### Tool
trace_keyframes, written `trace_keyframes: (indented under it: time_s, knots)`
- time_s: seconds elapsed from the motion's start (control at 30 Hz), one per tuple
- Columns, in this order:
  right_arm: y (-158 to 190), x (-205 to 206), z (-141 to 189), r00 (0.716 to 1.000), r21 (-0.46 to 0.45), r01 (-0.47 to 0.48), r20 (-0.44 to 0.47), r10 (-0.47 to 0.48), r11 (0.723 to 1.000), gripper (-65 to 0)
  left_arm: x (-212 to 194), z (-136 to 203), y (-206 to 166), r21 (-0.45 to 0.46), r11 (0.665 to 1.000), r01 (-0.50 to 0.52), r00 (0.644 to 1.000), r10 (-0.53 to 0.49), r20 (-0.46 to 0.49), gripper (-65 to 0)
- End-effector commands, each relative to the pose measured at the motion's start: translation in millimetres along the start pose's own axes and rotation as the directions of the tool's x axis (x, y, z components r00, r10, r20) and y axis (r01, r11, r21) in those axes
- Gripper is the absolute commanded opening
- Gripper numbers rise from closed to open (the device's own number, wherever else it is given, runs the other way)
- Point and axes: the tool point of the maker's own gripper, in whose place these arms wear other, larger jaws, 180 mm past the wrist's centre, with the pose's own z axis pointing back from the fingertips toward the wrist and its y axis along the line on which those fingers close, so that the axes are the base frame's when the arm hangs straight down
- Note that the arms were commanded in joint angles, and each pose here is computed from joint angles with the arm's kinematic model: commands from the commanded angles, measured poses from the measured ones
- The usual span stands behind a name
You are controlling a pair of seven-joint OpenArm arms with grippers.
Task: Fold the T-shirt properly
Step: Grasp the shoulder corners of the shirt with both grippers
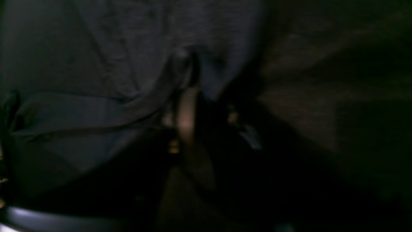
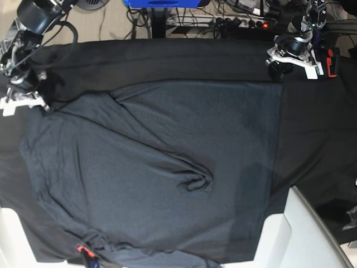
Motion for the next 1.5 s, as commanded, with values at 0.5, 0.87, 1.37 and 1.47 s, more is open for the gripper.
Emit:
trace_keyframes:
  time_s: [0.5, 0.87, 1.37, 1.47]
  knots:
    - [9.3, 21.3, 0.1, 0.995, 0.052, 0.066, 0.071, -0.07, 0.996, -38.1, -4.1, 4.2, 5.5, 0.012, 1.0, 0.016, 0.999, -0.016, -0.027, -36.7]
    - [-7.1, 23.4, -11.7, 0.994, 0.035, 0.102, 0.043, -0.104, 0.994, -53.4, -4.5, 4.2, 6.0, 0.014, 1.0, 0.016, 0.999, -0.016, -0.028, -36.7]
    - [-8.7, 19.1, -11.7, 0.994, 0.028, 0.107, 0.032, -0.108, 0.994, -64.4, -3.1, 3.6, 5.7, 0.012, 1.0, 0.011, 1.0, -0.011, -0.028, -6.4]
    - [-8.7, 19.1, -11.7, 0.994, 0.028, 0.107, 0.032, -0.108, 0.994, -64.4, -2.9, 1.7, 4.9, 0.012, 1.0, 0.006, 1.0, -0.006, -0.026, -8.9]
